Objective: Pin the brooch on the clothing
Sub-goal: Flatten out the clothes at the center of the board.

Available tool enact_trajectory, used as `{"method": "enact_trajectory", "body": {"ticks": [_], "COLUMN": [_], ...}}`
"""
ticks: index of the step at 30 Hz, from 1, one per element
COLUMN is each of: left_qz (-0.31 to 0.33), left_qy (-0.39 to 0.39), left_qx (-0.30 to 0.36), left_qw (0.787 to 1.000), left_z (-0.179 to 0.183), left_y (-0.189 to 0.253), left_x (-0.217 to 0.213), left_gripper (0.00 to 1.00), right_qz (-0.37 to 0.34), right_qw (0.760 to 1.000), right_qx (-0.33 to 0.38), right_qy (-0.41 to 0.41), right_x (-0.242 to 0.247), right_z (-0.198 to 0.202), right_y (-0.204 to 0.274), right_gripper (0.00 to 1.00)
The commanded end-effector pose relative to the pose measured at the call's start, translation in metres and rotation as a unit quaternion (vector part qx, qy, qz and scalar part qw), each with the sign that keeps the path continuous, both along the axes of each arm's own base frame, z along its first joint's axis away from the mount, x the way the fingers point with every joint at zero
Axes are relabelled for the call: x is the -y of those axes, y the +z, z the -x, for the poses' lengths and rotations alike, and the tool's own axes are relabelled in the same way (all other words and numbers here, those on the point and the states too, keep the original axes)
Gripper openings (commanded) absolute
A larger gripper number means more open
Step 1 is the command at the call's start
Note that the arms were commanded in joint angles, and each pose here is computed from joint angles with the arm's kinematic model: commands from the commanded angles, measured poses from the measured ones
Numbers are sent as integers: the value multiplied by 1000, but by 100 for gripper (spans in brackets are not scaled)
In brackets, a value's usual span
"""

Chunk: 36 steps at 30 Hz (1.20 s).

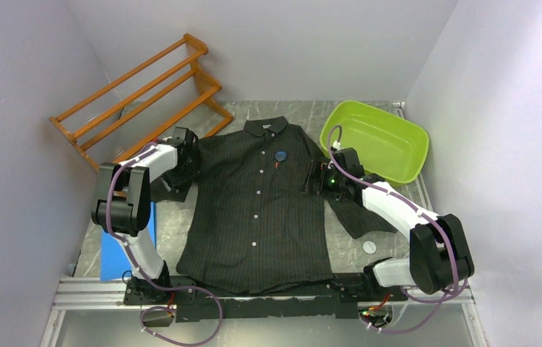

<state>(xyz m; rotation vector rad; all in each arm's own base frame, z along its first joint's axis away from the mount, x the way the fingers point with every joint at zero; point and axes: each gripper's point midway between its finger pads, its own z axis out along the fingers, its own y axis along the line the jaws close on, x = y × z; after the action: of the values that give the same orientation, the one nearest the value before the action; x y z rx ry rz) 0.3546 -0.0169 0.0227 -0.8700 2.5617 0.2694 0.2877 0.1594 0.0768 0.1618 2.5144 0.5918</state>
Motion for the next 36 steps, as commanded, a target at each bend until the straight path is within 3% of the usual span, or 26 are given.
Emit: {"method": "enact_trajectory", "body": {"ticks": [1,5,10,24,31,36], "left_qz": [-29,-43,-32,34,-13,-81], "left_qy": [13,16,19,75,102,65], "left_qx": [10,13,19,105,152,132], "left_qw": [999,999,999,991,983,986], "left_z": [-10,-6,3,43,67,76], "left_y": [9,14,21,91,135,151], "left_x": [-9,-16,-29,-66,-94,-114], "left_gripper": [64,44,4,2,2,3], "right_qz": [3,3,3,-2,-2,-3], "right_qw": [1000,1000,1000,1000,1000,1000], "right_qx": [28,29,29,31,29,29], "right_qy": [1,2,2,3,5,7], "right_x": [-2,-1,-2,-3,-3,-4], "right_z": [-15,-14,-14,-14,-13,-13], "right_y": [16,17,16,18,17,17], "right_gripper": [100,100,100,100,100,100]}}
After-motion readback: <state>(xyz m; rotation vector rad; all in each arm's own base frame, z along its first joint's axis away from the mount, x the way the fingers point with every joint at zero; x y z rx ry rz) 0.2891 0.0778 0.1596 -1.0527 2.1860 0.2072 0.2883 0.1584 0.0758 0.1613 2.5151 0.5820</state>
